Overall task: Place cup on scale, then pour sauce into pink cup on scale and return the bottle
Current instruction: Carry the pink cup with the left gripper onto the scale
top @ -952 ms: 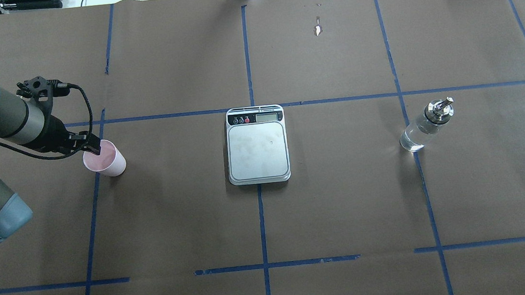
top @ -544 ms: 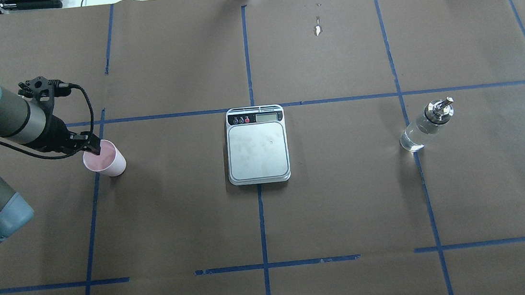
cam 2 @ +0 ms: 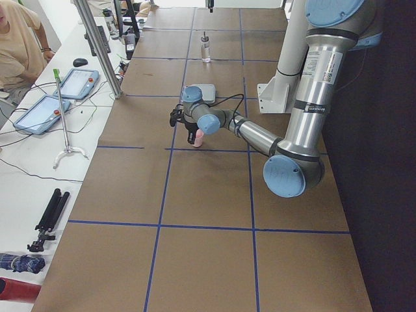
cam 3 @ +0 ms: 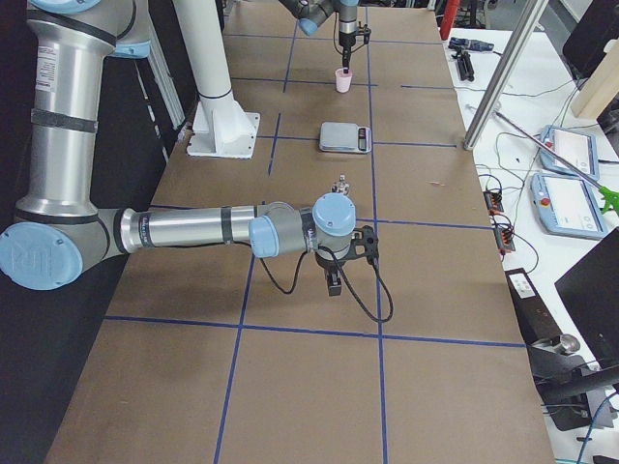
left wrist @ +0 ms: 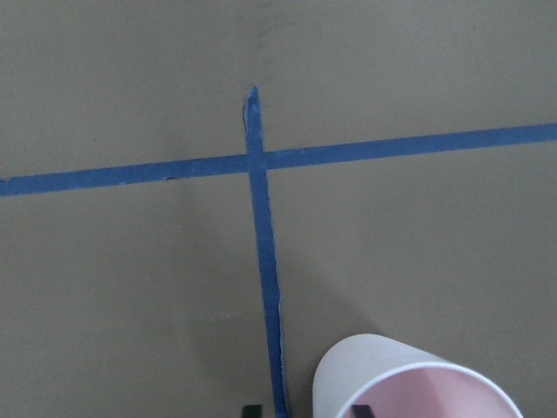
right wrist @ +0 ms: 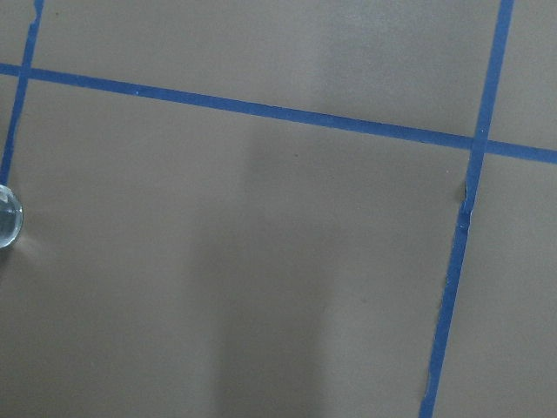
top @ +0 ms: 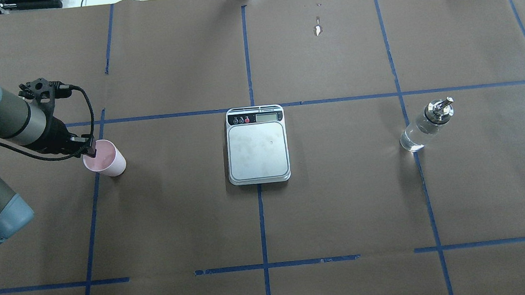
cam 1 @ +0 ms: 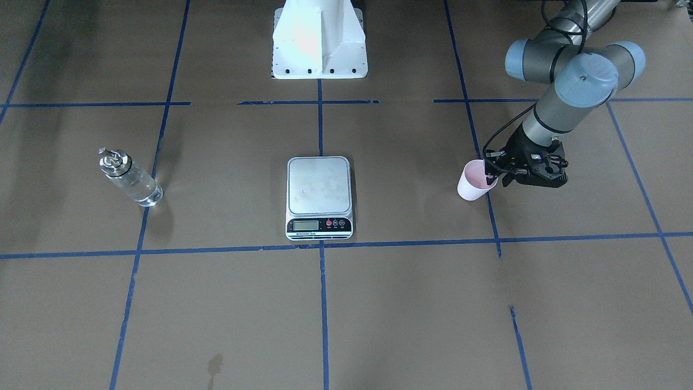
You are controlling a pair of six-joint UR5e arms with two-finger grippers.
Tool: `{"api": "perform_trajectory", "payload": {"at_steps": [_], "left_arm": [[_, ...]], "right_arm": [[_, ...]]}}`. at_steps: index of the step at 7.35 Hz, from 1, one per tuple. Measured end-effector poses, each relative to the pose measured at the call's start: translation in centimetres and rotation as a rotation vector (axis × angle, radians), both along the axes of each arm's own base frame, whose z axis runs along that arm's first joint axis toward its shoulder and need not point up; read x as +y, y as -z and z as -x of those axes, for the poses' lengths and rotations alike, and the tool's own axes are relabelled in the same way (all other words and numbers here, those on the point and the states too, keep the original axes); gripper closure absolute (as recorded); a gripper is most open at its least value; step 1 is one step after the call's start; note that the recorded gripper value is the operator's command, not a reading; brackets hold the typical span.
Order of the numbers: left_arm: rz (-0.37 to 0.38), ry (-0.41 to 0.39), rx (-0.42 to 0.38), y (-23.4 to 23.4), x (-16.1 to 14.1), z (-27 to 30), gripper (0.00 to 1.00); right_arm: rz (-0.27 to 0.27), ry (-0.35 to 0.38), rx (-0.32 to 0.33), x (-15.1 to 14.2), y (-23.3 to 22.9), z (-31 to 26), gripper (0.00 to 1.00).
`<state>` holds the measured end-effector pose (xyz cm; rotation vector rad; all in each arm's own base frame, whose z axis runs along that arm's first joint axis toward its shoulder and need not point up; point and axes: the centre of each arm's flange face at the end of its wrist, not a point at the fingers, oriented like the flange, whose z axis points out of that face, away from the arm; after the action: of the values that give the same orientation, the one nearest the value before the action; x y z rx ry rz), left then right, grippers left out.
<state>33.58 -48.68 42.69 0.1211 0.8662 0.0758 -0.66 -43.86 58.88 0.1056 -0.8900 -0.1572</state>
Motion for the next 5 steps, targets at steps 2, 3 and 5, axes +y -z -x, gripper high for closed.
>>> {"api": "perform_trajectory", "payload": {"at_steps": [2, 3, 5], "left_arm": [[-0.003, -0.004, 0.003, 0.2, 0.1, 0.0, 1.00], [-0.007, -0.007, 0.011, 0.6, 0.3, 0.1, 1.00], [0.002, -0.034, 0.059, 3.2, 1.2, 0.9, 1.00]], "right_arm": [[0.002, 0.000, 0.000, 0.0, -0.1, 0.0, 0.00], [0.002, 0.000, 0.000, 0.0, -0.1, 0.0, 0.00], [0.004, 0.001, -0.002, 0.0, -0.1, 0.1, 0.00]]}}
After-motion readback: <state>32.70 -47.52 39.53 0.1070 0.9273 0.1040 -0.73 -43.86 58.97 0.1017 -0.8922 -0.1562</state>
